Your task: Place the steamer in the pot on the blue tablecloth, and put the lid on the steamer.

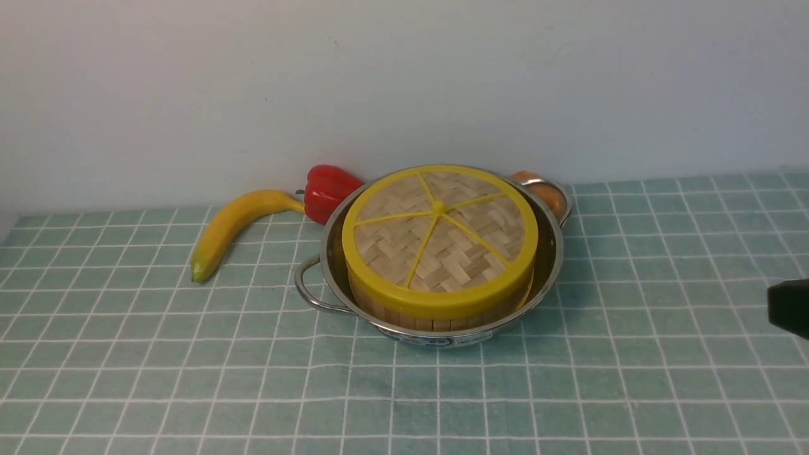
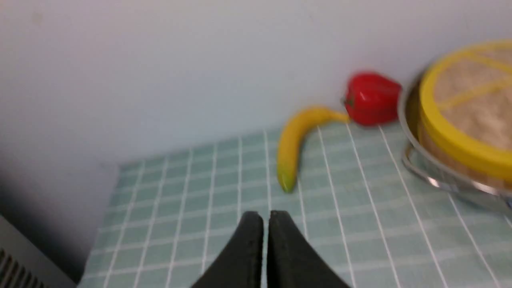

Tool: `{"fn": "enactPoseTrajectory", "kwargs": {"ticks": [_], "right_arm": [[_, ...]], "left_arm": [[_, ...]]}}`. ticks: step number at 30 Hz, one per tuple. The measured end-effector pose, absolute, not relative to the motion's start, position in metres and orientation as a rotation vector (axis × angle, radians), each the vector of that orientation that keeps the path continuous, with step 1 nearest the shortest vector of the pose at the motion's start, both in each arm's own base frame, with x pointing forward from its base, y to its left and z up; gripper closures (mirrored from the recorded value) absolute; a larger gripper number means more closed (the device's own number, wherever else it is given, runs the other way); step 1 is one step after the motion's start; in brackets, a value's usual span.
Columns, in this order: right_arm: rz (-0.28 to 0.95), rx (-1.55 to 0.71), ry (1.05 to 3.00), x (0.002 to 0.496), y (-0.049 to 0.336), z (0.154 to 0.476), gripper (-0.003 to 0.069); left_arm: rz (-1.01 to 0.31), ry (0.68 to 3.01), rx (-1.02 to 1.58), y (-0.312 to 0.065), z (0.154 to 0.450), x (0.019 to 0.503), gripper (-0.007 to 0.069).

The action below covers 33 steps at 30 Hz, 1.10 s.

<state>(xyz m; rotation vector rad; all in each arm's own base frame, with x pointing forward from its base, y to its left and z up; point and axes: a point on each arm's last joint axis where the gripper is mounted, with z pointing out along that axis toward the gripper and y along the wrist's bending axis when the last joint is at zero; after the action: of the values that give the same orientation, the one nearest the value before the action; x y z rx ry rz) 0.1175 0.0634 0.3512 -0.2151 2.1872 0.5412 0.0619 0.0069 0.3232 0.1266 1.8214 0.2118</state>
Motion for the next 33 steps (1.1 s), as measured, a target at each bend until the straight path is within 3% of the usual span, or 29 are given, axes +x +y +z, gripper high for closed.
{"fn": "enactPoseTrajectory", "kwargs": {"ticks": [4, 11, 33], "right_arm": [[0.541, -0.215, 2.187, 0.117, 0.063, 0.351, 0.0591], [0.541, -0.215, 2.187, 0.117, 0.063, 0.351, 0.0573], [0.518, -0.209, 2.152, 0.113, 0.058, 0.355, 0.0522]], "left_arm": [[0.200, 1.663, 0.041, 0.007, 0.281, 0.058, 0.0603], [0.146, 1.646, -0.015, 0.007, 0.201, 0.058, 0.0592], [0.125, 1.625, -0.040, 0.007, 0.199, 0.057, 0.0538]]}}
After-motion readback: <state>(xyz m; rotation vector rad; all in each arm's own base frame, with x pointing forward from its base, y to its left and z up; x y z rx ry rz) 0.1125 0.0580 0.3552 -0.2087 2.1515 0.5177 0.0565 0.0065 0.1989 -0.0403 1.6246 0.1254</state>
